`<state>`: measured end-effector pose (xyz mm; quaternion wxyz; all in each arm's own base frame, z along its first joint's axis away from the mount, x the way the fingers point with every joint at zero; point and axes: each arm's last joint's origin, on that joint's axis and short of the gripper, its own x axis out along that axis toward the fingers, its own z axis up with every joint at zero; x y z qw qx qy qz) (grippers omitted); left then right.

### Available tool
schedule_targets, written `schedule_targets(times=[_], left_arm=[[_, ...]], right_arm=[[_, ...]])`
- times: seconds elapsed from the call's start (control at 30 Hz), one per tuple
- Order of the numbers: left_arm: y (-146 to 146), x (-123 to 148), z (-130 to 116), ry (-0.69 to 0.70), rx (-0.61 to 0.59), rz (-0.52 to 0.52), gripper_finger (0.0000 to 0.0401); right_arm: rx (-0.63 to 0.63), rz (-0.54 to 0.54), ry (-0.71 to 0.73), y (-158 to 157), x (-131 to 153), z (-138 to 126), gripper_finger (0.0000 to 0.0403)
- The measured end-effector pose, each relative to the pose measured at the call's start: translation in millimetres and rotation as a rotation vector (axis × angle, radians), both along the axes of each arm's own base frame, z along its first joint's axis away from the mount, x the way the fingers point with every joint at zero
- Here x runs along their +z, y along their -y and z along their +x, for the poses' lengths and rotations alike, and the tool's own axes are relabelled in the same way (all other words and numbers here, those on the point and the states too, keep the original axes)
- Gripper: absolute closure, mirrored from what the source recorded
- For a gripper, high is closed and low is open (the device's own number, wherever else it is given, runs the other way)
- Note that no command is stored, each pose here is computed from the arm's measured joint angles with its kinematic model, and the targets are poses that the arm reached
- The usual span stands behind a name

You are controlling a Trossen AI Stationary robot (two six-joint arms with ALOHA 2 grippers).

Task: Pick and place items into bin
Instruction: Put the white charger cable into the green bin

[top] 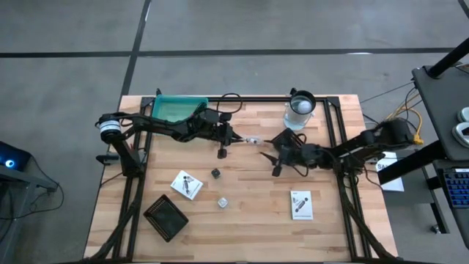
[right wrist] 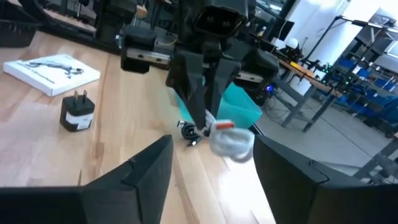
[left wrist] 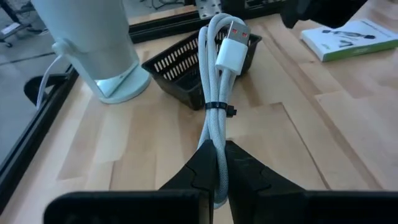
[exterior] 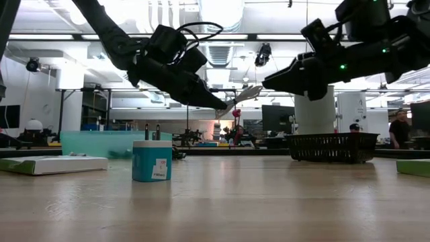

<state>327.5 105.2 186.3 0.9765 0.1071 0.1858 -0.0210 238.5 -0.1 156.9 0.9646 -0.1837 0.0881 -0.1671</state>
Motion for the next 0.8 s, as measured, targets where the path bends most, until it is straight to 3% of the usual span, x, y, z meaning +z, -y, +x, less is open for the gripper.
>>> schedule_targets(times=[0.43, 0.8], left_arm=[[6, 0, 2, 0.007, -0.017, 0.003, 0.0396], [6, -1, 3, 0.008, -0.023, 0.002, 0.0396]], right_arm=[[-0.009, -0.028, -0.017, 0, 0, 19, 0.0175], [-0.085, -0.047, -0.051, 2, -3, 18, 0.0174]])
